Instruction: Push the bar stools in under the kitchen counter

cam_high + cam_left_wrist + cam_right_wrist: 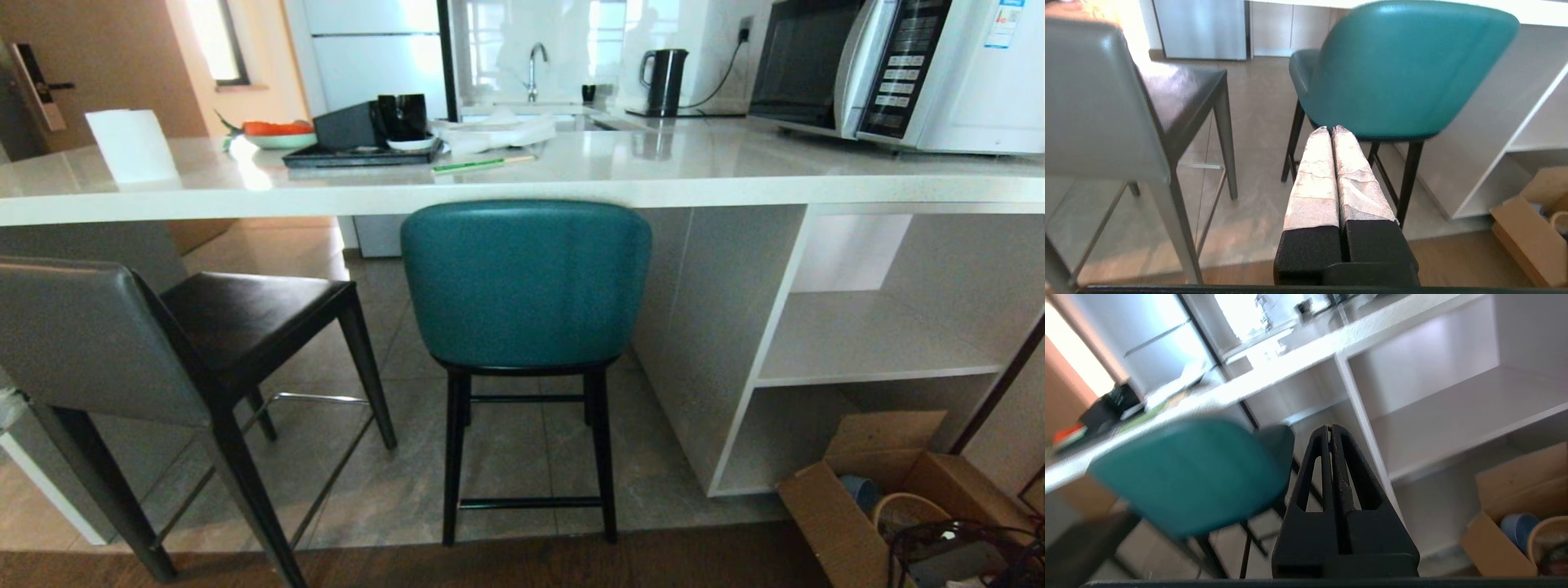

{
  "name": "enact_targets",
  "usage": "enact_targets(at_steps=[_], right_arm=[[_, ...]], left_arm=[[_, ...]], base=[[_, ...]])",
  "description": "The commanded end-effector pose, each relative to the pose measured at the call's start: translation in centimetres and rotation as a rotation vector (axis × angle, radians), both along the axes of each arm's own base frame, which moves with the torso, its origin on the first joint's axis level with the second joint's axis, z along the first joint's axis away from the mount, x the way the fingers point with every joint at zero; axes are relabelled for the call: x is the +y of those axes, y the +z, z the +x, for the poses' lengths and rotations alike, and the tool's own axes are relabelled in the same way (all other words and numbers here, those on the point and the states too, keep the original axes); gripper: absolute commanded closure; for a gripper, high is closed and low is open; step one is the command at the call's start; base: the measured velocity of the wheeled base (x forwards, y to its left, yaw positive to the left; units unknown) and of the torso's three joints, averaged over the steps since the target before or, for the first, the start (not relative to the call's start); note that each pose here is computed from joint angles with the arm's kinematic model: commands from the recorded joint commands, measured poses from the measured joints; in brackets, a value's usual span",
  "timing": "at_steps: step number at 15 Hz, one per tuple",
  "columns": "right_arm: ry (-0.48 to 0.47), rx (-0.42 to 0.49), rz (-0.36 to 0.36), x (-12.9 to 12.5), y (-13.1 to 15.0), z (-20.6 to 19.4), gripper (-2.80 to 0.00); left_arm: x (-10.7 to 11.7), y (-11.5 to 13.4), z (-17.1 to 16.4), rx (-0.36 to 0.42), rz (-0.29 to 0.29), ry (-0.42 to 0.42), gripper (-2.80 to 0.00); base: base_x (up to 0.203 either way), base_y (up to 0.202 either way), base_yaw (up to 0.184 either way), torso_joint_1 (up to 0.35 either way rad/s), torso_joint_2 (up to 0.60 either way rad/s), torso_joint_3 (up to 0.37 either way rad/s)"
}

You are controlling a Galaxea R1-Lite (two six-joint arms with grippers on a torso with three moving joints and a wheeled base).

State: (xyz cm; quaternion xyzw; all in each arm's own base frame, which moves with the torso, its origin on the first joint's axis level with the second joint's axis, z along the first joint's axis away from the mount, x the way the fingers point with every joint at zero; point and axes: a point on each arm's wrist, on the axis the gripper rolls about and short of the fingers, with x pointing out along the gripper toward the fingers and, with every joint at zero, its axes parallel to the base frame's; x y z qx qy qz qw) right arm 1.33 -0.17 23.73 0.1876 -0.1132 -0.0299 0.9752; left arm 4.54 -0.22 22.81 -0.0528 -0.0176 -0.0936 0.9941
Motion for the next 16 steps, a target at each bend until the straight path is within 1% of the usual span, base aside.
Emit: enact_targets(at_steps=[1,2,3,4,5,6,8,9,10,11,12,13,14,15,16], right_arm=[[0.019,-0.066,-0.021,0.2,-0.8,-3.0,0.0],[0.043,-0.057,-0.055,0.4,-1.4,-3.7,0.0],[0.064,-0.048,-0.086,0.5,-2.2,-4.1,0.0],[0.078,-0.018,-0.112,0.5,-3.1,-4.0,0.0],[0.082,-0.006,-0.118,0.5,-3.4,-3.9,0.0],[0.089,0.0,-0.122,0.5,-3.7,-3.7,0.0],[0.114,0.006,-0.133,0.5,-4.3,-3.6,0.0],[0.166,0.001,-0.161,0.6,-4.2,-3.6,0.0],[0.221,0.001,-0.195,0.7,-3.9,-3.5,0.0],[0.257,0.016,-0.22,0.8,-3.9,-3.1,0.0],[0.257,0.027,-0.219,0.8,-4.4,-3.1,0.0],[0.256,0.021,-0.227,0.8,-5.2,-3.4,0.0],[0.264,0.001,-0.265,0.8,-6.0,-3.9,0.0],[0.289,-0.019,-0.329,0.9,-6.8,-4.3,0.0],[0.314,-0.015,-0.356,0.9,-7.9,-4.4,0.0]], left_arm=[[-0.2,-0.3,-2.4,-0.047,0.005,0.001,0.0],[-0.3,-0.9,-3.1,-0.036,0.024,0.001,0.0],[-0.3,-1.9,-3.4,-0.02,0.067,0.001,0.0],[-0.3,-2.6,-3.8,-0.028,0.102,-0.003,0.0],[-0.4,-3.2,-4.3,-0.037,0.117,-0.01,0.0],[-0.4,-4.0,-4.4,-0.026,0.123,-0.014,0.0],[-0.4,-5.5,-5.1,-0.036,0.13,-0.023,0.0],[-0.5,-6.1,-5.7,-0.058,0.134,-0.048,0.0],[-0.5,-6.7,-6.5,-0.084,0.139,-0.092,0.0],[-0.5,-7.5,-7.1,-0.083,0.153,-0.126,0.0],[-0.5,-8.3,-7.7,-0.073,0.166,-0.138,0.0],[-0.5,-9.1,-8.4,-0.078,0.173,-0.139,0.0],[-0.5,-10.1,-9.1,-0.071,0.182,-0.136,0.0],[-0.5,-11.0,-9.3,-0.047,0.203,-0.114,0.0],[-0.3,-11.6,-9.1,-0.013,0.255,-0.045,0.0]], base=[[0.0,0.0,0.0,0.0,0.0,0.0],[0.0,0.0,0.0,0.0,0.0,0.0],[0.0,0.0,0.0,0.0,0.0,0.0],[0.0,0.0,0.0,0.0,0.0,0.0],[0.0,0.0,0.0,0.0,0.0,0.0],[0.0,0.0,0.0,0.0,0.0,0.0],[0.0,0.0,0.0,0.0,0.0,0.0],[0.0,0.0,0.0,0.0,0.0,0.0],[0.0,0.0,0.0,0.0,0.0,0.0],[0.0,0.0,0.0,0.0,0.0,0.0],[0.0,0.0,0.0,0.0,0.0,0.0],[0.0,0.0,0.0,0.0,0.0,0.0],[0.0,0.0,0.0,0.0,0.0,0.0],[0.0,0.0,0.0,0.0,0.0,0.0],[0.0,0.0,0.0,0.0,0.0,0.0]])
